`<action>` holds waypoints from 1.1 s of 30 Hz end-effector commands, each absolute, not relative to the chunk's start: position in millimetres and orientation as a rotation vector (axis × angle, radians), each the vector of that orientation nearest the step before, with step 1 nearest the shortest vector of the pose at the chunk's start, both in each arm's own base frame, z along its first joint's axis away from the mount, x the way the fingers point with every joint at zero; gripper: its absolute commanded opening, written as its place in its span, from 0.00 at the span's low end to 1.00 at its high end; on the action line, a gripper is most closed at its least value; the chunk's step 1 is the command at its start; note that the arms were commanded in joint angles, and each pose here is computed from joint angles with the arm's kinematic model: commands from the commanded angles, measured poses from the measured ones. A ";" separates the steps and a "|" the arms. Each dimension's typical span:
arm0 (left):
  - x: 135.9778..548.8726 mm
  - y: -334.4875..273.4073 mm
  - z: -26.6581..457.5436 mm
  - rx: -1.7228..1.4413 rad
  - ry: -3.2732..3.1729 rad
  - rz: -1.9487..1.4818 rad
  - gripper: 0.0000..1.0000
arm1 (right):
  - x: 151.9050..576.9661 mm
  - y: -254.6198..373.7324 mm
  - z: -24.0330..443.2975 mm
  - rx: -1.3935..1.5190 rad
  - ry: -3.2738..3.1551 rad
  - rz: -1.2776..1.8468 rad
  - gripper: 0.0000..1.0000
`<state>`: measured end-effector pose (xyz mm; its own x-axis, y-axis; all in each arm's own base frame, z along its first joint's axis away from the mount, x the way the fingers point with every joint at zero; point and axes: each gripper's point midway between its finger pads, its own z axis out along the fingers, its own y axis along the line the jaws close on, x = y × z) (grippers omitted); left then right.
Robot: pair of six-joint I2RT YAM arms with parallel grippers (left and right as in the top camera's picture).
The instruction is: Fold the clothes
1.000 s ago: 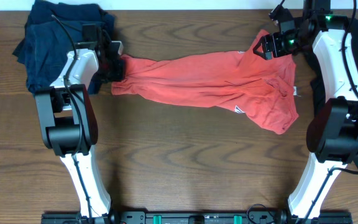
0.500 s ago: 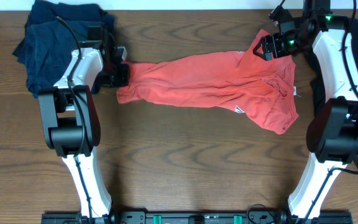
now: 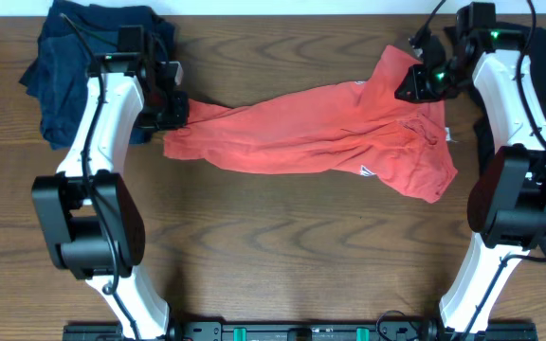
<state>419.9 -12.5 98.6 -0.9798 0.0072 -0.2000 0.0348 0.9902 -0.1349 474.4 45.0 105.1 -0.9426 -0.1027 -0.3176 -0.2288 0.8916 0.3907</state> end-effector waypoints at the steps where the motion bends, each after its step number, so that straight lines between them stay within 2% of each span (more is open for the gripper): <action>1: 416.6 4.2 109.1 0.002 2.925 -0.060 0.06 | 466.2 46.0 89.0 -0.180 2.796 0.662 0.01; 9: 416.4 10.6 115.2 -0.005 2.912 -0.003 0.06 | 461.5 50.2 29.6 -0.079 2.792 0.632 0.01; 13: 424.4 -19.7 121.1 0.043 2.870 -0.194 0.06 | 455.0 50.6 10.7 -0.034 2.793 0.639 0.01; 33: 435.1 -201.8 128.0 0.370 2.683 -0.421 0.06 | 448.6 54.4 5.2 -0.039 2.811 0.646 0.02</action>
<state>436.4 -184.0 126.6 -0.8859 0.2040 -0.4166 0.3106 0.9280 -0.2060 455.4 46.0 7.4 -0.9610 0.0375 -0.2739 -0.0864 0.9005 0.4261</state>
